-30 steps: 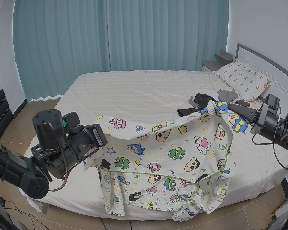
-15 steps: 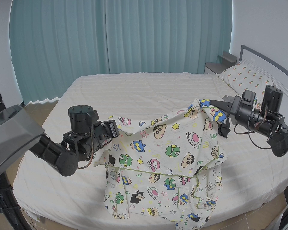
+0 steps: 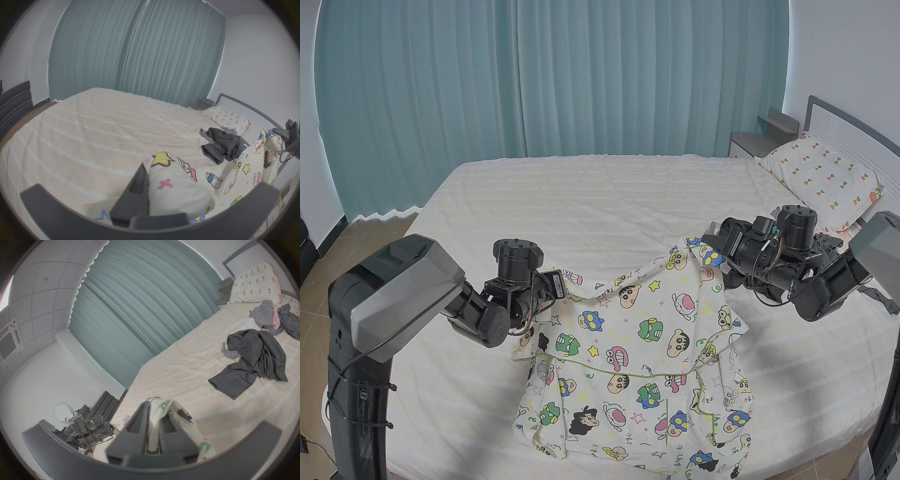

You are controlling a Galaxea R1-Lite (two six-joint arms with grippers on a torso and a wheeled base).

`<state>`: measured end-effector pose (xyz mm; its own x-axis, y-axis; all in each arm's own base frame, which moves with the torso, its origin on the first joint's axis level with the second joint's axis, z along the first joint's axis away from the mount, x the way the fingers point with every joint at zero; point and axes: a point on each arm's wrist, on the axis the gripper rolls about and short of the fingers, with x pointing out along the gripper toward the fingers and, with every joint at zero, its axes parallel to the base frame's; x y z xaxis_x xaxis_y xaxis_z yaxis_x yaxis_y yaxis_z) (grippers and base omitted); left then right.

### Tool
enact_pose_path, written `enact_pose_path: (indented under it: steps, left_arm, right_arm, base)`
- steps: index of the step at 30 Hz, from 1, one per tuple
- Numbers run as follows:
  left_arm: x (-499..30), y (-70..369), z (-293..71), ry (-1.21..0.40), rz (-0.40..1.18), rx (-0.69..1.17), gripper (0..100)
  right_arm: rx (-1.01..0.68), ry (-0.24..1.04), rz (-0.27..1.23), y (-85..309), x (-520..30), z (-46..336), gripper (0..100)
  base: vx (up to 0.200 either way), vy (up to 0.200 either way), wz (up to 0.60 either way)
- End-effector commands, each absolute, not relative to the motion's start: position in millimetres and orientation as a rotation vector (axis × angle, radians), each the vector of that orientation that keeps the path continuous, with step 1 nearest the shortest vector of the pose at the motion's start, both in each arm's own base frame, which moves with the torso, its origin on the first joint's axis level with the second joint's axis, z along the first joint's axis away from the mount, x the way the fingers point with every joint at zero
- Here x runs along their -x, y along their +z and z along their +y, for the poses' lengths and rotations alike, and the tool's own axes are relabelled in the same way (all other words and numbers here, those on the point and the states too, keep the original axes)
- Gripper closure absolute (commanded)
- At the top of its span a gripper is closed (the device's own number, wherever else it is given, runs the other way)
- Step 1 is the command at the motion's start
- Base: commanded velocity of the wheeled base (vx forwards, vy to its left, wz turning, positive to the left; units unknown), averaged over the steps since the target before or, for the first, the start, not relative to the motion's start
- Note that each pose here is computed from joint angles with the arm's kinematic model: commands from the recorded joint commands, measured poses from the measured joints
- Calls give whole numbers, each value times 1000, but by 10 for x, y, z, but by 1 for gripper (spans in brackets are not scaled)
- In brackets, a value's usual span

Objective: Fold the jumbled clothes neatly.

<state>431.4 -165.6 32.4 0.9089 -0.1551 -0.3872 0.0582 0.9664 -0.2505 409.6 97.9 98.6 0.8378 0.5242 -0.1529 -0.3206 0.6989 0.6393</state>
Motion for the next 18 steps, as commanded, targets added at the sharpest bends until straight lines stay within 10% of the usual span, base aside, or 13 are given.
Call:
enact_pose_path:
  steps: [1, 18]
  left_arm:
    - [-4530, -136, -1629, -70, 481, 225, 0]
    - [-5013, -390, -1233, 161, 345, 244, 0]
  right_arm:
    - [-663, 420, 397, 414, -4428, 1028, 0]
    - [-813, 175, 326, 22, -4933, 987, 0]
  base:
    - [0, 0, 0]
    - [0, 0, 0]
